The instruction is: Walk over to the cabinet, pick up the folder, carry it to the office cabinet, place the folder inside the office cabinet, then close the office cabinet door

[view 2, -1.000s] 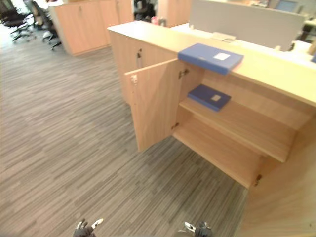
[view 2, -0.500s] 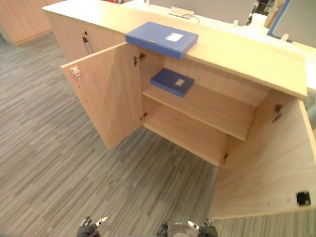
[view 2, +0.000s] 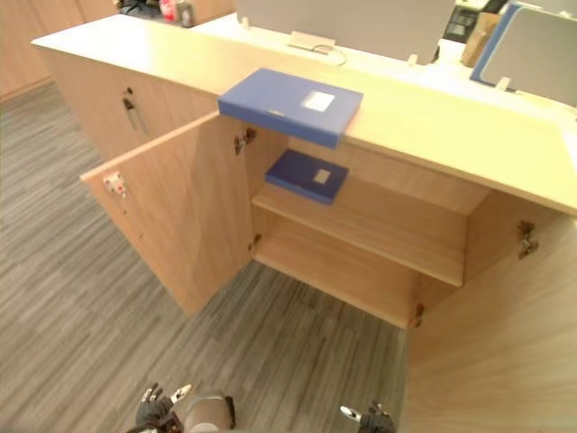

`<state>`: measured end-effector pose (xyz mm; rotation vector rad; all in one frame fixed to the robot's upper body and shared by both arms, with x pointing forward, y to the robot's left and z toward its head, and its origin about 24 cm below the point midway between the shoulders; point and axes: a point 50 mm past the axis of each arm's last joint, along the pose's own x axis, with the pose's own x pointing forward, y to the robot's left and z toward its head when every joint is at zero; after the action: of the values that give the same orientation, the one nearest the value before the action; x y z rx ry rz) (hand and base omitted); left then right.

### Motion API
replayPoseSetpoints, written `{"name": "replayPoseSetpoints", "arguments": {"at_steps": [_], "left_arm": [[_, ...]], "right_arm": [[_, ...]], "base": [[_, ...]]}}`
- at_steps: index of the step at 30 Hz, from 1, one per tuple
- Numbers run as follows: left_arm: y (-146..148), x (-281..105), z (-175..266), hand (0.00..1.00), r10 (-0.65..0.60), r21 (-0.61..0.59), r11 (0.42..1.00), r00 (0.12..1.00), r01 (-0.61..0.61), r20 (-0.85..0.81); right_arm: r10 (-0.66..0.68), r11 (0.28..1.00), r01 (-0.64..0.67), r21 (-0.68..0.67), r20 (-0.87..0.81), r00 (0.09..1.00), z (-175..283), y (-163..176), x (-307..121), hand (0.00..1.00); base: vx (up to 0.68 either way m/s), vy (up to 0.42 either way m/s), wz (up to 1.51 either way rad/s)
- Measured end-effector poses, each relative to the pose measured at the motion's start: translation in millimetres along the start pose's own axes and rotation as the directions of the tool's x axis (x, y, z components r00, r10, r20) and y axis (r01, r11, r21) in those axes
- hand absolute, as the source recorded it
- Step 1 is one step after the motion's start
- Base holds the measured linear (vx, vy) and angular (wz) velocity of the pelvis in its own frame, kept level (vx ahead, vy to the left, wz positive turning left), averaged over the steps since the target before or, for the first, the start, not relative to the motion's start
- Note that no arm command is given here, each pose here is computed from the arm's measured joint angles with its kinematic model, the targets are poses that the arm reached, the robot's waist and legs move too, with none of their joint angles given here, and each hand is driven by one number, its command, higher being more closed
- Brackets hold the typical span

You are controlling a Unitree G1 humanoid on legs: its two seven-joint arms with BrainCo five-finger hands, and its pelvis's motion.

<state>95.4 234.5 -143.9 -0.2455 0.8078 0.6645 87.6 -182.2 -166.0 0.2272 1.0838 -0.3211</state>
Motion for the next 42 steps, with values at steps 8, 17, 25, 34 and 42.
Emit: {"name": "replayPoseSetpoints", "arguments": {"at_steps": [8,17,25,34,42], "left_arm": [[16,-7,-22,0.00,0.073,-0.050,0.996,0.993,-0.077,-0.090],[9,-7,-24,0.00,0.055,-0.050,0.997,0.993,-0.060,-0.102],[-21,-3,-9,0.00,-0.030,-0.037,0.999,0.999,0.029,-0.043],[-31,-10,-23,0.00,-0.057,-0.064,0.997,0.995,0.052,-0.081],[-22,-6,-15,0.00,-0.042,-0.056,0.998,0.997,0.038,-0.062]], "right_arm": [[0.041,0.998,-0.039,-0.042,0.040,0.998,9,12,1,0.00],[-0.048,0.999,0.047,0.014,0.041,0.998,-1,-23,-6,0.00],[-0.048,0.999,0.048,-0.005,0.033,0.998,-3,-26,-6,0.00],[-0.090,0.996,0.090,-0.027,-0.012,0.996,-13,-43,-10,0.00],[-0.073,0.994,0.074,-0.079,0.018,0.997,3,-31,-3,0.00]], "base": [[0.11,0.106,-0.27],[0.04,0.106,-0.59],[0.04,-0.153,-0.23],[0.19,-0.244,0.05],[0.22,0.047,-0.11]]}}
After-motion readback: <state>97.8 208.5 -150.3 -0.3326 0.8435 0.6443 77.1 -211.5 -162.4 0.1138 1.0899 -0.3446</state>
